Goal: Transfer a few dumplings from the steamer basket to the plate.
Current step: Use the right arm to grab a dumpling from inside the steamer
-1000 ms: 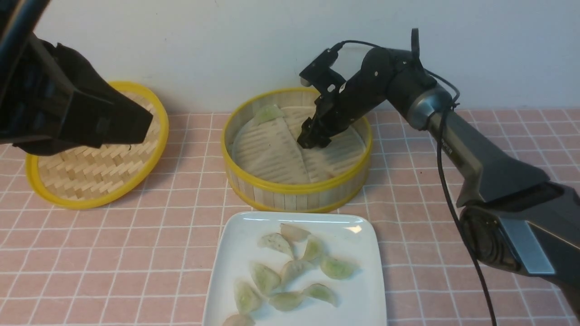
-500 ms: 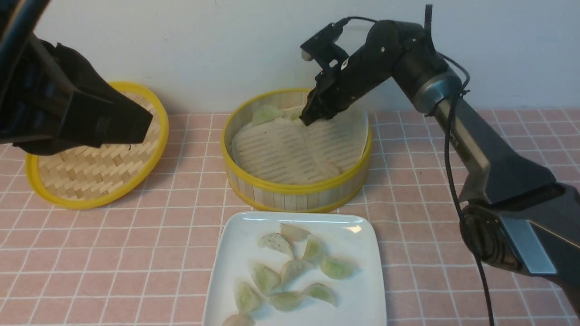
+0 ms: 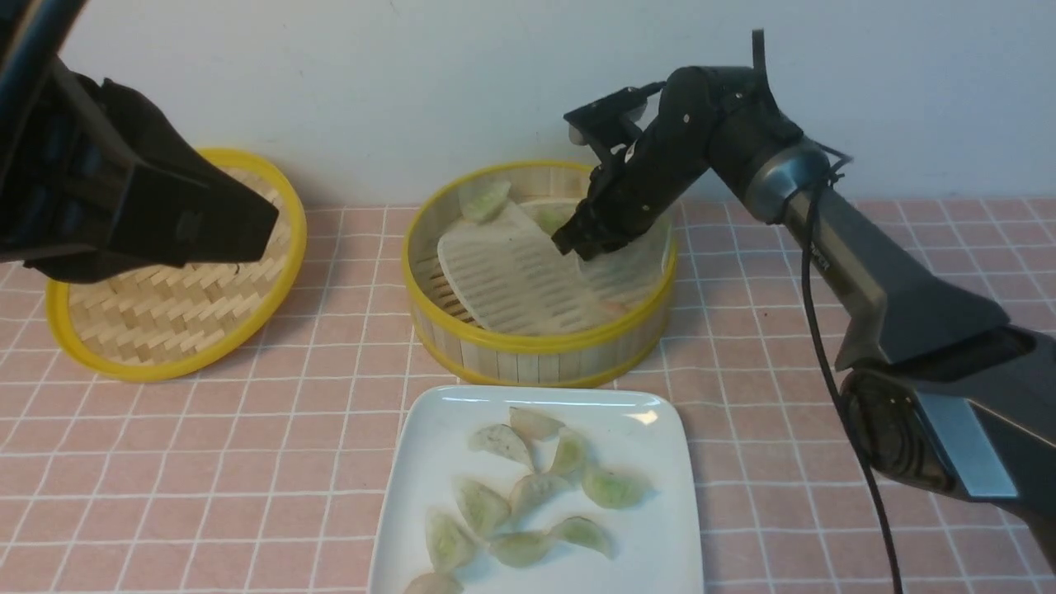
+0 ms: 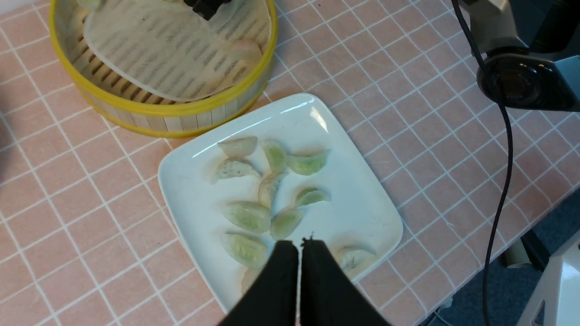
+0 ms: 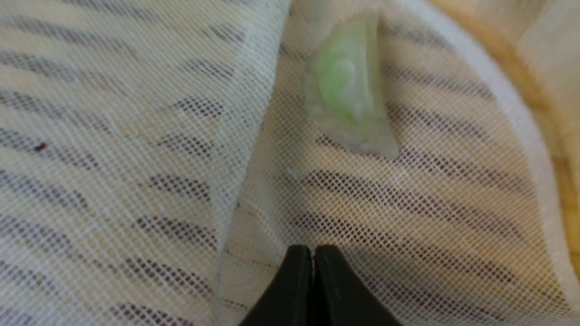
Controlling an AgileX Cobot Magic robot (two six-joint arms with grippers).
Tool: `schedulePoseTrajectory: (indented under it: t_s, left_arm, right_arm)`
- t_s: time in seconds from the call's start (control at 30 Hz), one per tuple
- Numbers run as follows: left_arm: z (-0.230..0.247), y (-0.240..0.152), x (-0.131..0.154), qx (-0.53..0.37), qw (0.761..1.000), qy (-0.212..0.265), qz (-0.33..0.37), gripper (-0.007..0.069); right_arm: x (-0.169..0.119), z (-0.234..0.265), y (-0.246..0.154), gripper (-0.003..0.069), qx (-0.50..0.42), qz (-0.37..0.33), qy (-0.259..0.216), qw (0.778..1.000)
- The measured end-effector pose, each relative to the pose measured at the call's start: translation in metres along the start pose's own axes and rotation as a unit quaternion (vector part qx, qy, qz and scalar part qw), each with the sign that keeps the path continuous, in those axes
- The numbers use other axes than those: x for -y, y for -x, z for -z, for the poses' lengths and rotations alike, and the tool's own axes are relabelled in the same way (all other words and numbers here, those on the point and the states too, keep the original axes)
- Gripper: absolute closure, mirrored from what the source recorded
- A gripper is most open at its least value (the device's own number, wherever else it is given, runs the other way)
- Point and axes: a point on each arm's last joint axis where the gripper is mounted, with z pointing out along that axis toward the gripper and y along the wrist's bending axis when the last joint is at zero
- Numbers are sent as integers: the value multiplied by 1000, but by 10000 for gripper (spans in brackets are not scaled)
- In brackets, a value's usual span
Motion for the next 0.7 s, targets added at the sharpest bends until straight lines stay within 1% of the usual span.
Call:
schedulePoseTrajectory:
  t_s: [0.1,0.17,0.27,0.33,0.4,0.43,0.47,0.5,0.6,0.7]
  left_arm:
    - [0,0,0,0,1000,0,0,631]
    - [0,0,0,0,1000,0,0,631]
    - [0,0,0,0,1000,1,0,631]
    - [0,0,0,0,1000,1,0,631]
    - [0,0,0,0,1000,1,0,631]
    - [0,0,0,0,1000,2,0,631]
    - [0,0,-1,0,1000,3,-1,631]
    - [0,0,-1,0,1000,6,-2,631]
    - [0,0,-3,-1,1000,17,-5,631]
    - [0,0,-5,-2,1000,28,-9,631]
  right_arm:
    - [0,-1,-1,647,-1,-20,0,1000]
    - [0,-1,-1,607,-1,-22,0,1000]
    - [0,-1,-1,511,-1,-23,0,1000]
    - [0,0,0,415,0,-26,0,1000]
    - [-1,6,3,337,5,-29,-1,1000]
    - [-1,7,4,328,6,-30,-1,1000]
    - [-2,14,7,270,12,-28,-2,1000]
    - [-2,19,10,240,18,-24,-3,1000]
    - [-4,27,14,195,28,3,-6,1000]
    - [-2,25,15,184,39,37,-10,998]
